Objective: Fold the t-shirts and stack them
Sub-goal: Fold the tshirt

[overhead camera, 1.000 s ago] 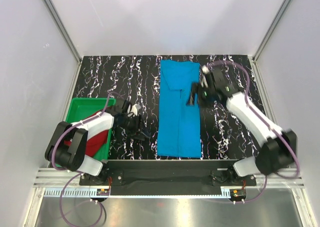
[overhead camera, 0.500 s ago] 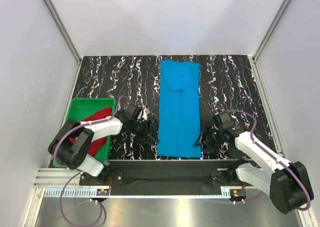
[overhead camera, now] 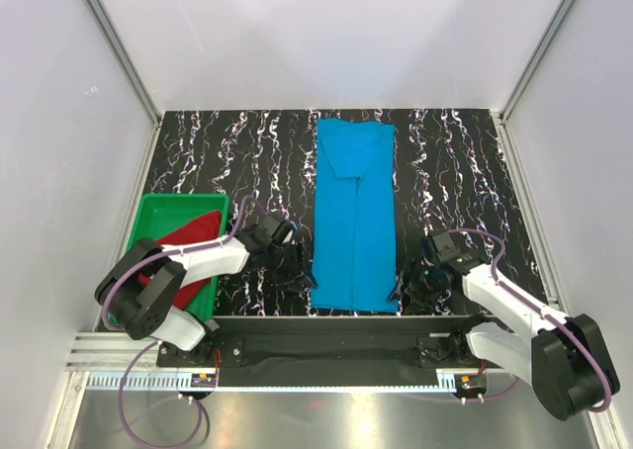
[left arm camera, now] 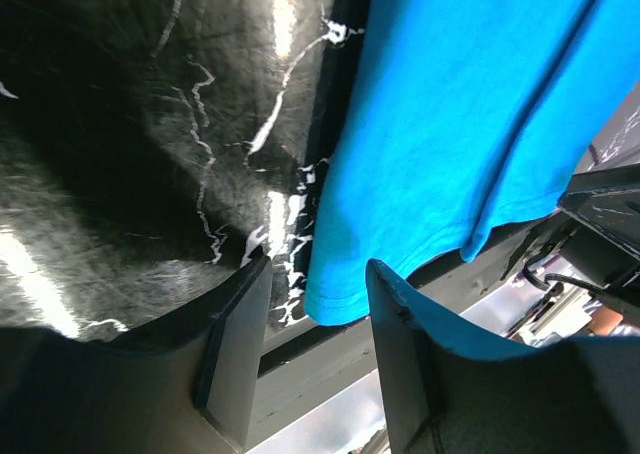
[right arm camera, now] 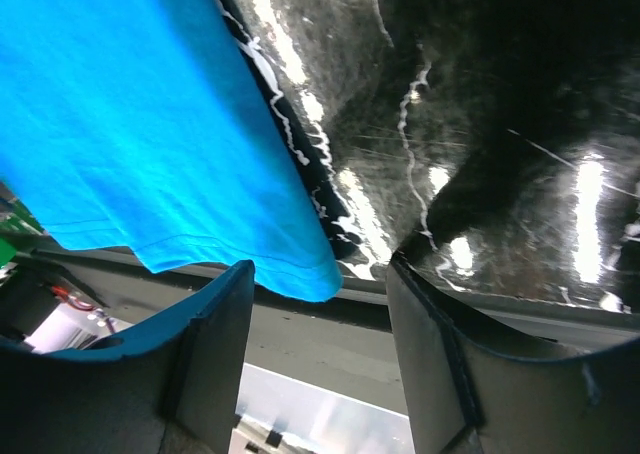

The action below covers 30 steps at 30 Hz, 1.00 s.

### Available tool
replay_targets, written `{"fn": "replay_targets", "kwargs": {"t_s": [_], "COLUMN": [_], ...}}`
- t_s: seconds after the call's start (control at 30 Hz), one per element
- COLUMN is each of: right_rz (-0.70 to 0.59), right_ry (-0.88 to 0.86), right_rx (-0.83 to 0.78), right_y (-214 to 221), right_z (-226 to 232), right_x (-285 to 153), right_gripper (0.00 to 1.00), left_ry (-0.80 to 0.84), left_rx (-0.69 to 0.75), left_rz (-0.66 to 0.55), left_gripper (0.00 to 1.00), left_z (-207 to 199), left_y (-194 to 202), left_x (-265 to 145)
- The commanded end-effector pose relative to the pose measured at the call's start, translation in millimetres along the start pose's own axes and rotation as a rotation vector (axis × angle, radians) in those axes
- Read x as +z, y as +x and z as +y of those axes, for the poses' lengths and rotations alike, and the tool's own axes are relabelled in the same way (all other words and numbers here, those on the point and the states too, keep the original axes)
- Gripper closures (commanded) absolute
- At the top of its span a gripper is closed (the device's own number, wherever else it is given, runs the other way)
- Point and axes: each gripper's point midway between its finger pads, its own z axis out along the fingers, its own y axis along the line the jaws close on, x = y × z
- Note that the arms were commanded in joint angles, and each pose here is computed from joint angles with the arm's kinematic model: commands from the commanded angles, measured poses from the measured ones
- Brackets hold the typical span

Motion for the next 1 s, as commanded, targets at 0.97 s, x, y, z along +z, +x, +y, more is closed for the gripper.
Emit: {"fn": "replay_targets", "kwargs": {"t_s": [0.97], "right_rz": [0.009], "right_ry": [-0.046], "right_rx": [0.032], "right_y": [-2], "right_z": [8], "right_x": [9], "right_gripper": [0.41], "left_ry": [-0.068], "left_rx": [-0.063], "left_rz": [0.030], "left_gripper": [0.68], "left_z": [29], "left_y": [35], "left_x": [17]}}
